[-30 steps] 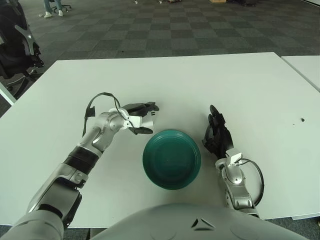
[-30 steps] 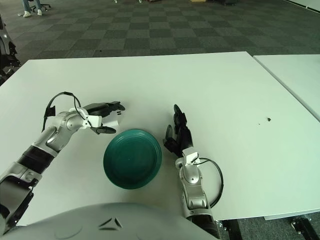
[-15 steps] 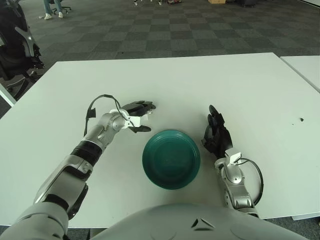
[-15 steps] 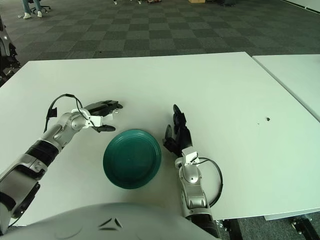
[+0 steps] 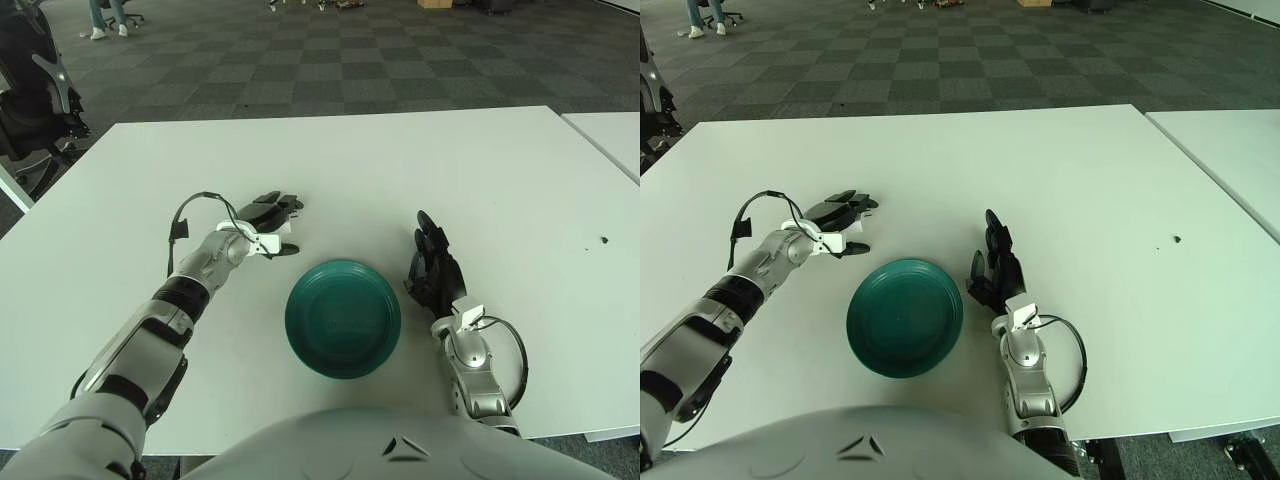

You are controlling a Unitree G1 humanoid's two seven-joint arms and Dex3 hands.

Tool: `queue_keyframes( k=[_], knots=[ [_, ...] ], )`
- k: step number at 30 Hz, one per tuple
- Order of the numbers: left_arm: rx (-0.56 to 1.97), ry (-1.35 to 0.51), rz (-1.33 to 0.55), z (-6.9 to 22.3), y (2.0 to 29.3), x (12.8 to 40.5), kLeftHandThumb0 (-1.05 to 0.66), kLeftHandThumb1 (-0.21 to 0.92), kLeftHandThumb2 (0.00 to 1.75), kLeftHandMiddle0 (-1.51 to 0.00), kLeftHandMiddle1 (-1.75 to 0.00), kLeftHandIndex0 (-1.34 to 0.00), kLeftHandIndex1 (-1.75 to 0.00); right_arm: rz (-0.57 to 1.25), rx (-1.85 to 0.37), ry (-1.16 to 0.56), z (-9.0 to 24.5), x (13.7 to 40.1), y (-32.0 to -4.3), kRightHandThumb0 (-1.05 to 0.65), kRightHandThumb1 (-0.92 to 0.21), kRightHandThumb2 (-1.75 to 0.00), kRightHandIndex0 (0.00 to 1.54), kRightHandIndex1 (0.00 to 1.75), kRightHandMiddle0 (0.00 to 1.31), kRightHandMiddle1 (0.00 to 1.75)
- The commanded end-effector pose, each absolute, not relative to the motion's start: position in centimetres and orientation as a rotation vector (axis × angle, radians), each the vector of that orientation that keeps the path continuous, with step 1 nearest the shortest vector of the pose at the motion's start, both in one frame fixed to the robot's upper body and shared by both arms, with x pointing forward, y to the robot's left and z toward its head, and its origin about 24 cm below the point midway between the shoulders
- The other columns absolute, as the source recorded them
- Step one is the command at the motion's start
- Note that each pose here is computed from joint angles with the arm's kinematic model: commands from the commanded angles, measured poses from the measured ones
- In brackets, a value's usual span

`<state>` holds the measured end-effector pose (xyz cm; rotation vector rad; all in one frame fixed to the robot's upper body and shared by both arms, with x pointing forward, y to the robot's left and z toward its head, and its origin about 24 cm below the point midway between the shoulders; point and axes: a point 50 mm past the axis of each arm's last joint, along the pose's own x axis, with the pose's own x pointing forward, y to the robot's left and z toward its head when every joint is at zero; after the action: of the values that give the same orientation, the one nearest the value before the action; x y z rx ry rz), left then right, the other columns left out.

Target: Put the charger into the plate.

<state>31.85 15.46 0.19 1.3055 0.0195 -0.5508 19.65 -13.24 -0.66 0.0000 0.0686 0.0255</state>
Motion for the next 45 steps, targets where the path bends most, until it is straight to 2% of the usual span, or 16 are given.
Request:
queue_keyframes(
  k=[1,4,5,8,9,10,12,16,18,20,26,35,45],
  knots=[
    [1.359,0.08,-0.55,-1.7,16.2,31.0,-0.97,0.92,0.53,-0.29,-0.03,-0.11,-1.07,0.003,0.0,0.374,-5.6,16.4,-14.0,-0.85,-0.92,-0.92,0.02,0.01,0.0,0.16],
    [1.386,0.064,-0.528,-1.8,16.4,31.1,-0.92,0.92,0.5,-0.36,-0.06,-0.14,-1.21,-0.001,-0.003,0.379,-5.7,16.4,-14.1,-0.84,-0.92,-0.92,0.03,0.01,0.0,0.18],
    [1.396,0.059,-0.521,-1.9,16.4,31.2,-0.9,0.92,0.48,-0.37,-0.12,-0.14,-1.27,-0.002,-0.005,0.382,-5.8,16.4,-14.1,-0.83,-0.92,-0.92,0.03,0.01,0.0,0.18],
    [1.417,0.056,-0.511,-2.1,16.6,31.2,-0.78,0.92,0.37,-0.24,-0.72,-0.14,-1.55,-0.002,-0.01,0.384,-5.9,16.4,-14.2,-0.83,-0.92,-0.92,0.03,0.01,0.0,0.19],
    [1.422,0.063,-0.513,-2.3,16.7,31.2,-0.76,0.92,0.35,-0.22,-0.8,-0.15,-1.59,0.0,-0.016,0.382,-5.9,16.4,-14.3,-0.83,-0.92,-0.92,0.03,0.01,0.0,0.19],
    [1.424,0.067,-0.514,-2.4,16.8,31.2,-0.62,0.86,0.46,-0.21,-0.98,-0.23,-1.61,0.002,-0.02,0.381,-5.9,16.4,-14.3,-0.83,-0.92,-0.92,0.04,0.01,0.0,0.2],
    [1.428,0.074,-0.519,-2.6,16.9,31.1,-0.51,0.78,0.61,-0.2,-1.18,-0.3,-1.64,0.005,-0.027,0.379,-5.9,16.4,-14.3,-0.83,-0.92,-0.92,0.04,0.01,0.0,0.2],
    [1.436,0.078,-0.533,-2.8,16.9,31.0,-0.41,0.69,0.78,-0.2,-1.47,-0.37,-1.69,0.009,-0.03,0.38,-6.0,16.4,-14.4,-0.82,-0.92,-0.92,0.05,0.01,0.0,0.22],
    [1.444,0.076,-0.541,-3.0,16.9,31.0,-0.22,0.61,0.92,-0.29,-1.58,-0.36,-1.72,0.011,-0.03,0.38,-6.0,16.4,-14.4,-0.82,-0.92,-0.92,0.05,0.01,0.0,0.22],
    [1.45,0.072,-0.547,-3.1,16.9,30.9,-0.09,0.49,1.09,-0.4,-1.68,-0.39,-1.71,0.013,-0.029,0.378,-6.0,16.4,-14.4,-0.82,-0.92,-0.91,0.06,0.01,0.0,0.22],
    [1.378,0.098,-0.528,-3.5,16.7,30.5,-0.01,0.34,1.27,-0.55,-1.69,-0.43,-1.74,0.004,0.005,0.379,-6.0,16.6,-14.3,-0.82,-0.92,-0.9,0.06,0.01,0.0,0.23],
    [1.298,0.131,-0.478,-3.6,16.7,30.5,0.0,0.27,1.33,-0.68,-1.6,-0.46,-1.75,0.001,0.009,0.368,-5.9,16.7,-14.2,-0.8,-0.92,-0.9,0.06,0.01,0.0,0.26],
    [1.25,0.106,-0.445,-2.9,16.9,30.8,0.0,0.19,1.42,-0.75,-1.59,-0.51,-1.75,-0.014,0.01,0.37,-6.0,16.7,-14.2,-0.8,-0.92,-0.9,0.05,0.0,0.0,0.26]
  ],
)
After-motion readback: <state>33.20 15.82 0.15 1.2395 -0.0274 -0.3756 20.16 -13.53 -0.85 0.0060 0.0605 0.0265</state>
